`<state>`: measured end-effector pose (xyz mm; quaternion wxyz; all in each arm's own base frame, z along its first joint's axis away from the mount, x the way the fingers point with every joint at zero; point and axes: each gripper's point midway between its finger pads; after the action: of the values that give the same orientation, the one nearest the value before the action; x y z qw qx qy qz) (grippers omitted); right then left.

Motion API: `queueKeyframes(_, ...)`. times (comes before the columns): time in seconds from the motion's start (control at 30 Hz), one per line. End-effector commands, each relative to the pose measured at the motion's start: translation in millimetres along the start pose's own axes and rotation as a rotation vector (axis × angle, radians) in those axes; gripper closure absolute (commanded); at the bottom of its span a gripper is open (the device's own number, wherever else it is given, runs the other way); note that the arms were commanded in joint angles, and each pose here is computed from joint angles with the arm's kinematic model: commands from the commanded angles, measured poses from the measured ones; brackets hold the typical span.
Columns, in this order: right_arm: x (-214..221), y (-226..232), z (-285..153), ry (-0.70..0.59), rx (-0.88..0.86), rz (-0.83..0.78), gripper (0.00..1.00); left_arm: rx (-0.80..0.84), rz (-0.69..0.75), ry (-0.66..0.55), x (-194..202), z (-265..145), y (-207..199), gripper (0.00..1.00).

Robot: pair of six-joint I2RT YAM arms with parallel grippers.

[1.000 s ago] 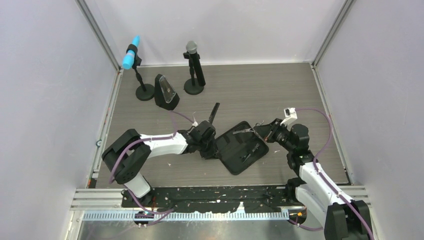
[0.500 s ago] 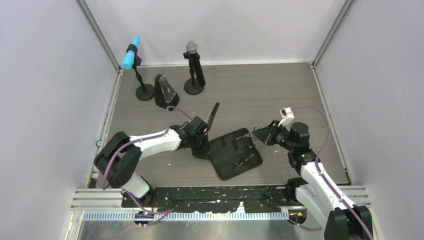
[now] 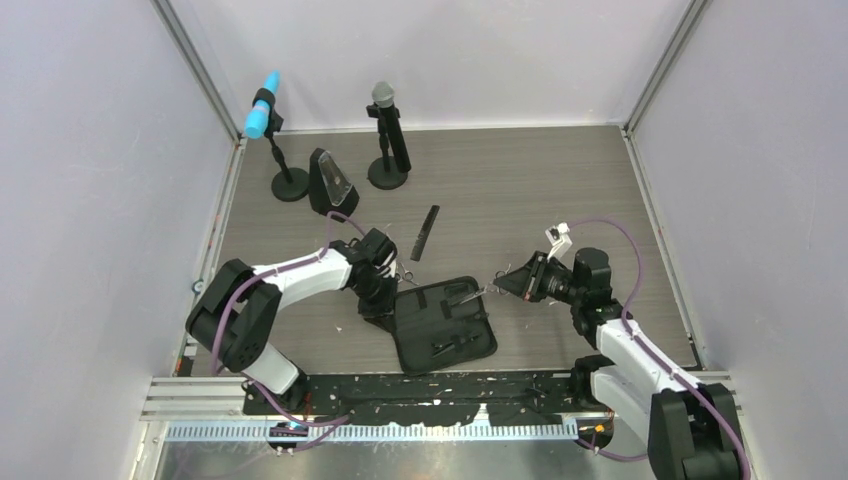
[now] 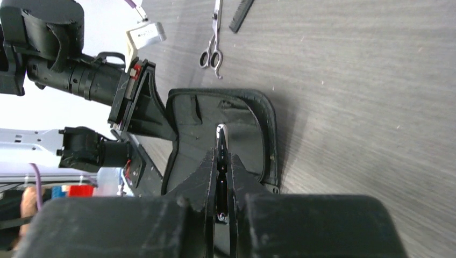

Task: Sort the hair-cutting tools
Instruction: Place the scissors in the hairdressing tool bag.

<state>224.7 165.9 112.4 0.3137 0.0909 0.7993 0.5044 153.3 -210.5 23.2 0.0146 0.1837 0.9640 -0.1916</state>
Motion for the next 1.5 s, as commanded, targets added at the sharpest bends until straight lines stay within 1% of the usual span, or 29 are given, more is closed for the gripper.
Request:
queueKeyframes(0.0,8.3,11.3,1.7,0.036,-0.101,0.031,0.95,0.009,0.010,0.014,2.1,-1.0,0.3,0.80)
queueKeyframes(0.17,17.7,-3.1,2.7,0.048,-0.073,0.044,0.95,-0.015,0.000,0.006,0.3,2.9,5.2,0.80)
queueKeyframes(0.3,16.3,-10.8,7.8,0.041,-0.062,0.048,0.95,-0.043,-0.005,-0.002,-1.6,5.2,10.7,0.80)
queueKeyframes(0.4,11.1,-7.1,12.2,0.019,-0.104,0.052,0.95,-0.063,-0.013,-0.014,-3.4,5.6,13.8,0.79)
queueKeyframes(0.43,14.6,-11.4,13.8,0.031,-0.097,0.085,0.95,-0.076,-0.013,-0.020,-4.5,5.2,15.9,0.79)
queueKeyframes(0.53,15.4,-11.4,17.2,0.034,-0.126,0.096,0.95,-0.091,-0.014,-0.035,-7.0,4.1,18.2,0.79)
queueKeyframes(0.63,21.6,-18.6,19.2,0.047,-0.123,0.152,0.95,-0.108,-0.016,-0.041,-8.2,4.3,20.9,0.79)
queueKeyframes(0.77,17.2,-18.6,18.5,0.017,-0.143,0.169,0.95,-0.149,-0.010,-0.041,-8.3,1.9,27.6,0.81)
queueKeyframes(0.83,15.6,-24.9,17.7,0.012,-0.117,0.178,0.95,-0.165,-0.008,-0.040,-8.3,0.9,30.4,0.81)
queueKeyframes(0.87,11.1,-26.5,17.1,-0.002,-0.111,0.151,0.95,-0.172,-0.007,-0.042,-8.6,0.4,31.6,0.82)
queueKeyframes(0.9,14.4,-34.0,16.4,0.010,-0.075,0.172,0.95,-0.176,-0.006,-0.041,-8.2,0.5,32.2,0.82)
queueKeyframes(0.93,8.7,-34.2,15.6,-0.004,-0.070,0.127,0.95,-0.177,-0.006,-0.041,-7.9,0.6,32.6,0.83)
queueKeyframes(0.97,13.1,-43.0,14.5,0.010,-0.024,0.152,0.95,-0.177,-0.007,-0.041,-7.7,0.9,32.9,0.83)
queueKeyframes(1.0,6.4,-41.3,13.4,-0.006,-0.020,0.094,0.95,-0.177,-0.007,-0.039,-7.1,1.5,33.1,0.83)
queueKeyframes(1.03,11.1,-49.9,11.8,0.009,0.029,0.113,0.95,-0.176,-0.007,-0.036,-6.6,2.0,33.0,0.83)
queueKeyframes(1.07,4.3,-46.5,11.0,-0.008,0.027,0.065,0.95,-0.174,-0.007,-0.035,-6.6,2.4,32.8,0.84)
queueKeyframes(1.17,4.8,-48.7,8.2,-0.002,0.054,0.051,0.95,-0.168,-0.005,-0.036,-7.0,2.7,31.8,0.84)
queueKeyframes(1.3,10.4,-49.4,10.1,0.018,0.038,0.085,0.95,-0.158,-0.002,-0.035,-8.7,3.0,29.7,0.84)
queueKeyframes(1.47,17.1,-40.8,14.4,0.047,-0.043,0.144,0.95,-0.155,0.000,-0.034,-10.8,3.7,28.7,0.85)
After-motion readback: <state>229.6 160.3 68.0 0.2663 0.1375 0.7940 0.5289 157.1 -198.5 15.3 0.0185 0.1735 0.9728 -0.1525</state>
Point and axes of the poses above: each gripper's point midway between its finger pads, its own z axis out along the fingers, its own y axis along the line the jaws close on, x = y × z, and after that the axes turned 14 degrees about z, right-handed
